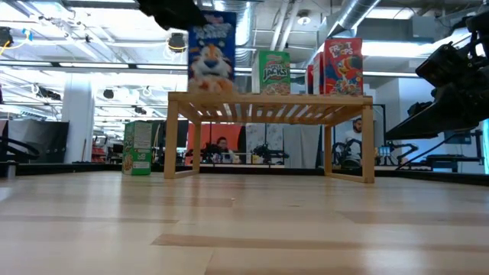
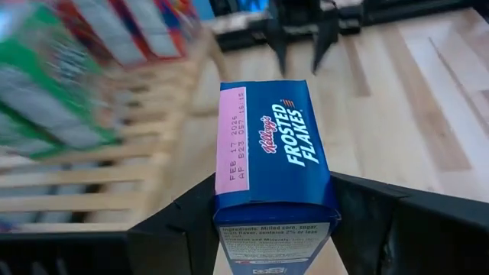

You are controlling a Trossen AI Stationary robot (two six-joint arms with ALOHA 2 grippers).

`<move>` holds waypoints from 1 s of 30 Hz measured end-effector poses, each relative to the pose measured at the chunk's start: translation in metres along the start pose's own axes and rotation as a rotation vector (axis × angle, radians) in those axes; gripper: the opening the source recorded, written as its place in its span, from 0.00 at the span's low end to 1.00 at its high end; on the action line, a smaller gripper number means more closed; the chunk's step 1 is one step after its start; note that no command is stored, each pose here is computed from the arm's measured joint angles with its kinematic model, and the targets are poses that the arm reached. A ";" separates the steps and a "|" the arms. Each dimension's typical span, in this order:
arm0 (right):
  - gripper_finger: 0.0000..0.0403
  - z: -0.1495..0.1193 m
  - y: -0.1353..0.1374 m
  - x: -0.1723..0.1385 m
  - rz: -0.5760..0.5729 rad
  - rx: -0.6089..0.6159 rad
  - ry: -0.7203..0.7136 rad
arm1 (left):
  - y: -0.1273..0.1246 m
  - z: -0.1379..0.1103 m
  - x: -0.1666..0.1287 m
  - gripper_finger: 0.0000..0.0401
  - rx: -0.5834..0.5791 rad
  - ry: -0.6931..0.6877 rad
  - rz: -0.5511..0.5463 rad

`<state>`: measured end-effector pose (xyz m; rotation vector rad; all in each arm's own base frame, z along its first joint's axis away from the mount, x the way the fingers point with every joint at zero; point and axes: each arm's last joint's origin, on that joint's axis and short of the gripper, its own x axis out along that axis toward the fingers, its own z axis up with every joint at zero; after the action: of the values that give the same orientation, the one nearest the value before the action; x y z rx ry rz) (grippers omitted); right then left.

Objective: Stack cereal on shelf
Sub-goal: Put the blue cereal box on the shelf aligned with the other blue cereal box

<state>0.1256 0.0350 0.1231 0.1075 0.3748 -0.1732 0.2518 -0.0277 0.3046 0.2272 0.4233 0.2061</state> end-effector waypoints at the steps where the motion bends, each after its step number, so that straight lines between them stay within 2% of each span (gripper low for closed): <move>1: 0.62 0.000 0.000 0.000 0.000 0.000 0.000 | 0.006 0.000 -0.008 0.46 0.013 -0.019 0.013; 8: 0.62 0.000 0.000 0.000 0.000 0.000 0.000 | 0.048 0.002 -0.052 0.46 0.072 -0.105 0.121; 14: 0.62 0.000 0.000 0.000 0.000 0.000 0.000 | 0.080 0.000 -0.073 0.46 0.113 -0.168 0.161; 20: 0.62 0.000 0.000 0.000 0.000 0.000 0.001 | 0.107 -0.008 -0.069 0.46 0.124 -0.176 0.098; 26: 0.62 0.000 0.000 0.000 0.000 0.000 0.000 | 0.132 -0.021 -0.052 0.46 0.053 -0.149 0.002; 30: 0.62 0.000 0.000 0.000 0.000 0.000 0.001 | 0.145 -0.027 -0.047 0.46 0.010 -0.147 -0.010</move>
<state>0.1255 0.0350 0.1230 0.1072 0.3754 -0.1731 0.1766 0.1034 0.3366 0.2481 0.2795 0.1761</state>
